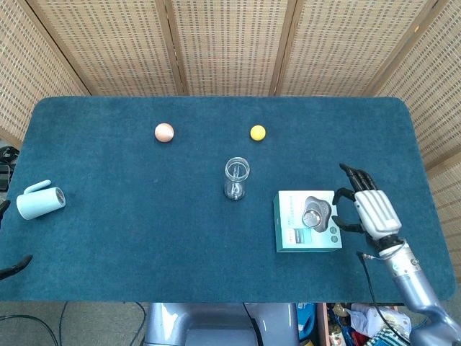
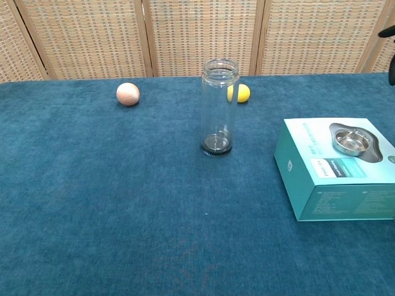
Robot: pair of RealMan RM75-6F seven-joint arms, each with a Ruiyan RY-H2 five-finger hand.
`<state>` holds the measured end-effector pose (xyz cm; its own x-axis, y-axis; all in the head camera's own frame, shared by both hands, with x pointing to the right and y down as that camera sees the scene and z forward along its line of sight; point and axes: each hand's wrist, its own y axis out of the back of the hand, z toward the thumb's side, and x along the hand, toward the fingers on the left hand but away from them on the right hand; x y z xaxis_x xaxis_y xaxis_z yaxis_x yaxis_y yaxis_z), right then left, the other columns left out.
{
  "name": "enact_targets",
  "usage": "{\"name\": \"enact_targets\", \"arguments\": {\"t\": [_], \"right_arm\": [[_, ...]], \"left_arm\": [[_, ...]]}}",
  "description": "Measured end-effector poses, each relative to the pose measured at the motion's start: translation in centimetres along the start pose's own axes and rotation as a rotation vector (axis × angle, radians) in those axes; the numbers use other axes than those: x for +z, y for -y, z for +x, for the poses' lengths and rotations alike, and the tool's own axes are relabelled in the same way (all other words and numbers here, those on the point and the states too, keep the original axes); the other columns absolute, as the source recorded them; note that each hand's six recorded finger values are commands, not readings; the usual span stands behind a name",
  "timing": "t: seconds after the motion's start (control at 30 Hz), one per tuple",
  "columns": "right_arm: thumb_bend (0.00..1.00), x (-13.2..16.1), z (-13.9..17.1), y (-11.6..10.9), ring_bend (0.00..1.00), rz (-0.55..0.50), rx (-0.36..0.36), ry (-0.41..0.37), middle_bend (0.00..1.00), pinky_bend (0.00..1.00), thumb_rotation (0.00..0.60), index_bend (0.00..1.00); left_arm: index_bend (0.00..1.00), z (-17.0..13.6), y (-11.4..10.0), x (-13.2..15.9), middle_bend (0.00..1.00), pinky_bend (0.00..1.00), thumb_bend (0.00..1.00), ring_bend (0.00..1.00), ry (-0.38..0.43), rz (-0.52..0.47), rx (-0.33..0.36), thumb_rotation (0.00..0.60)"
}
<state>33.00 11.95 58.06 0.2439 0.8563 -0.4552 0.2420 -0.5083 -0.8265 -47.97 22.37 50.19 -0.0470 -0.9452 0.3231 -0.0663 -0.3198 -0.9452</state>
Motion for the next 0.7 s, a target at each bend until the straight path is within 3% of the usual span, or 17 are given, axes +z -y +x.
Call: {"name": "enact_targets", "arguments": {"t": [0.3,0.7], "right_arm": [[0.49,2.1,-2.4,2.4,0.0,0.035,0.068,0.003,0.01,0.09,0.6,0.53],[0.53,3.1,-3.0,5.7,0.0,0.083,0.133,0.0,0.02,0.09,0.6,0.53]], "left_arm": [[0.0,0.2,0.0,-0.2,0.0,0.0,0.09,0.0,-0.002,-0.011,-0.008,0.6],[0.0,0.4,-0.1,-0.4,0.0,0.0,0.09,0.0,-0.006,-0.023,-0.009,0.6]]}}
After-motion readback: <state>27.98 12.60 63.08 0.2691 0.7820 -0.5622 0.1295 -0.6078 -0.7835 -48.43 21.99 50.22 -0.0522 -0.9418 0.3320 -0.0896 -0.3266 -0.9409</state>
